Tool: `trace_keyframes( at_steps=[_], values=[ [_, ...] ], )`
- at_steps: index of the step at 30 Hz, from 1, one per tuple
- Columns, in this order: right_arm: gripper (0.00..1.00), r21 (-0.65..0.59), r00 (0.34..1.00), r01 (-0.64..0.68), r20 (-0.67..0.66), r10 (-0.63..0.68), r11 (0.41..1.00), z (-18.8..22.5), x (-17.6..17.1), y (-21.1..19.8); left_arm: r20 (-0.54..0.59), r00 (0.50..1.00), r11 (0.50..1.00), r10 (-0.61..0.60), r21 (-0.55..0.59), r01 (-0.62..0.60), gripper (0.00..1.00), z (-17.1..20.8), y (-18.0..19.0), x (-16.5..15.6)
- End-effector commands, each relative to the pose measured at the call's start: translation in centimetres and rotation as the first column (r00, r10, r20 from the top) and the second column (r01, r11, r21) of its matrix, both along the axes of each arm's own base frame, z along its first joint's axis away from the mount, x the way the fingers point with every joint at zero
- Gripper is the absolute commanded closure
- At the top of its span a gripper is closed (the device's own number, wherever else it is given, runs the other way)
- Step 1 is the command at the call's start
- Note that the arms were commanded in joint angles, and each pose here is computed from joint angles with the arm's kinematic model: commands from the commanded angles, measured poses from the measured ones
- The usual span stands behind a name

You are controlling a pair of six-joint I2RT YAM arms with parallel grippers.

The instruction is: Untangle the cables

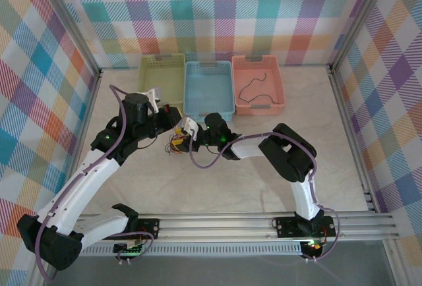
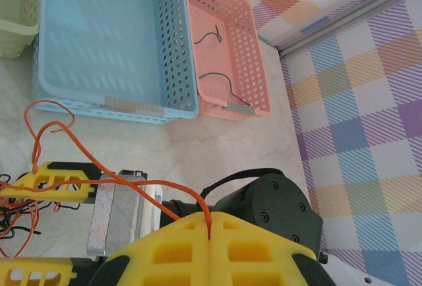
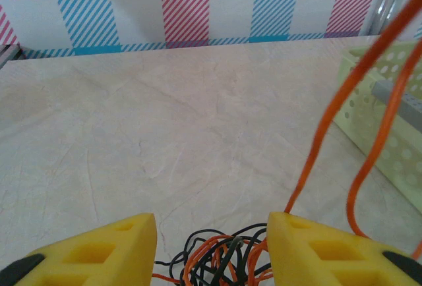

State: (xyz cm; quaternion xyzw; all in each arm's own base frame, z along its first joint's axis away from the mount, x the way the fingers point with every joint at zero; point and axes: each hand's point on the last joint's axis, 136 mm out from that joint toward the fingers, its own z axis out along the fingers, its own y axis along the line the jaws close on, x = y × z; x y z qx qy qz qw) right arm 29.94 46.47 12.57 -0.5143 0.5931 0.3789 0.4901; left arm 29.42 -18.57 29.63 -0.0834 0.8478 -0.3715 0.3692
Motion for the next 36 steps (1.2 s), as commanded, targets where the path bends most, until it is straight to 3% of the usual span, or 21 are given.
trace_keyframes(
  at_steps=[1,9,23,28,36],
  values=[
    [0.52,0.024,0.999,0.020,0.038,-0.021,1.000,1.2,-0.1,-0.1,0.047,0.999,0.999,-0.014,-0.033,0.016,1.00,2.1,-0.1,-0.7],
    [0.52,0.110,0.994,0.020,0.100,-0.032,0.994,3.7,-1.1,-1.3,0.033,0.999,0.999,-0.020,-0.029,0.021,1.00,1.6,-0.2,-0.8],
    [0.50,0.106,0.983,0.108,0.135,-0.121,0.989,3.8,0.5,-1.8,0.029,0.999,0.998,-0.035,-0.052,0.036,1.00,1.7,-0.5,-1.1],
    [0.51,0.087,0.995,0.002,0.099,-0.011,0.996,3.2,-1.0,-0.7,0.029,0.999,0.998,-0.038,-0.053,0.039,1.00,1.7,-0.6,-1.1],
    [0.55,0.083,0.996,-0.040,0.082,0.033,0.996,3.0,-1.6,-0.2,0.007,0.997,0.993,-0.072,-0.093,0.072,1.00,1.2,-1.9,-0.9]
  ],
)
